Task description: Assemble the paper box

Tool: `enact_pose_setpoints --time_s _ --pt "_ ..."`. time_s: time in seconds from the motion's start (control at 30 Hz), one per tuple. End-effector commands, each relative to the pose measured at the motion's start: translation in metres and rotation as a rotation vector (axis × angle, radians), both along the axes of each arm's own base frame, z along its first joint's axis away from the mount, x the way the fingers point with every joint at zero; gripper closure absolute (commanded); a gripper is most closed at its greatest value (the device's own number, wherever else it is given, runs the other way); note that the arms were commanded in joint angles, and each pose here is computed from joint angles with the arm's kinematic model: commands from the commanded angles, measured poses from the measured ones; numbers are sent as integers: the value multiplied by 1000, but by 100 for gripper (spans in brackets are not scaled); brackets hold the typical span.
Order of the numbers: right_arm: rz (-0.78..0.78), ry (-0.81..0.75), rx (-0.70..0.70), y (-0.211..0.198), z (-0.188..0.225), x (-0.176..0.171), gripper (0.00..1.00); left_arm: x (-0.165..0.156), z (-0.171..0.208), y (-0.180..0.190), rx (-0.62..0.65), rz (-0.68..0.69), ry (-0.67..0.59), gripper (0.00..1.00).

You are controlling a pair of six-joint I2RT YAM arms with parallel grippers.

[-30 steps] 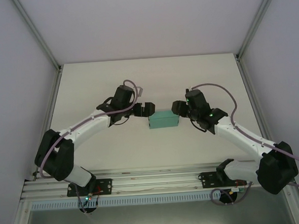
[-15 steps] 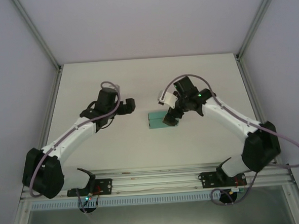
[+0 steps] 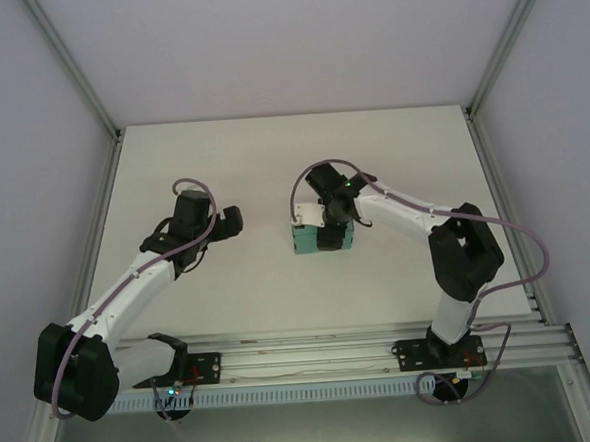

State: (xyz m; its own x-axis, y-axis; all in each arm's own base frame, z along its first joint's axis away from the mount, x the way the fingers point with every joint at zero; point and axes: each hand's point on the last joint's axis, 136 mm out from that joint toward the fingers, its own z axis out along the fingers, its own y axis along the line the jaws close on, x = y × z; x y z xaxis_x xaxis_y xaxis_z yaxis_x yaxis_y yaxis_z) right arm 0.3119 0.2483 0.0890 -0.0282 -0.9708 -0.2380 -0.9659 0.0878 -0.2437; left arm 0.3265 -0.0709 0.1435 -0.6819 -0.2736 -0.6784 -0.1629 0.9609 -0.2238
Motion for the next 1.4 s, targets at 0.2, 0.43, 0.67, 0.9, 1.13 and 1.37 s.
enact_pose_setpoints --time_s 0.2,0.43,0.67,0.9,1.13,1.37 --pt "-121 -267 -65 -3 14 36 48 -8 0 21 103 39 12 0" --pt "-160 -450 -165 -6 11 50 49 -11 -5 24 110 53 17 0" --pt "-152 -460 -263 -7 -4 38 30 -10 -6 22 99 48 13 0" --pt "-85 -232 -223 0 -8 -12 0 -9 -5 18 86 26 11 0" --pt "-3 -69 -197 -3 -13 -48 0 -7 -5 14 81 7 9 0" --pt "-45 -155 -76 5 7 -38 0 -3 0 16 90 14 -8 0"
